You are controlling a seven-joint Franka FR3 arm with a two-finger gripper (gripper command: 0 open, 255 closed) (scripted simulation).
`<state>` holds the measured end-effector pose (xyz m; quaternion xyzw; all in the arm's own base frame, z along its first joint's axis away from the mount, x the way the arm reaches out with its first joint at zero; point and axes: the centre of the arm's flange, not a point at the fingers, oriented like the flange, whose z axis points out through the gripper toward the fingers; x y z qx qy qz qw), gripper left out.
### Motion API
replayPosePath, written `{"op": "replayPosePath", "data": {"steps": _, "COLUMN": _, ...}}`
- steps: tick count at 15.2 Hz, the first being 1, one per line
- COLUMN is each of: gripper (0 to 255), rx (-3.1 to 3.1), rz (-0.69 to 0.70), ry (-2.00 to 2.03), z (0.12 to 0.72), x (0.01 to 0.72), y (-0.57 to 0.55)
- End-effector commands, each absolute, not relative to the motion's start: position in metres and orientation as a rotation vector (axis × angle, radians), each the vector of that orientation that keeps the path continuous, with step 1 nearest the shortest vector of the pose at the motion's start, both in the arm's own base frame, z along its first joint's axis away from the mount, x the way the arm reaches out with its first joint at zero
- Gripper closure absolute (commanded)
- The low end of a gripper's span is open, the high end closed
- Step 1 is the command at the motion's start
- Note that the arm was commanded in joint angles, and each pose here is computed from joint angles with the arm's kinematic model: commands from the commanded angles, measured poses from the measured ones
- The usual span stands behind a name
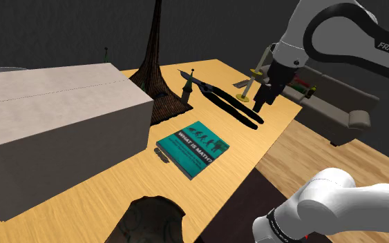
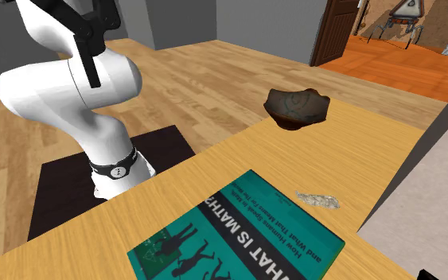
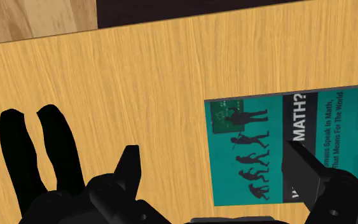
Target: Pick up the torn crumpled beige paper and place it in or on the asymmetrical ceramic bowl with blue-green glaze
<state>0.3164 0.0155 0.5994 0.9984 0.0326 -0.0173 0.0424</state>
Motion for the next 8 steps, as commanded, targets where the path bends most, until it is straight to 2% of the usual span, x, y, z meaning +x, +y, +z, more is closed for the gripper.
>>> {"op": "replayPosePath", "data": {"steps": 1, "gripper": 0, "rx": 3.055, "rz": -0.053, "ry": 0.1, "z": 0.599, "x": 0.316, "y": 0.015}}
{"op": "replayPosePath", "data": {"steps": 8, "gripper": 0, "rx": 3.137, "rz": 0.278, "ry": 0.275, "z": 0.53, "x": 0.301, "y": 0.057}}
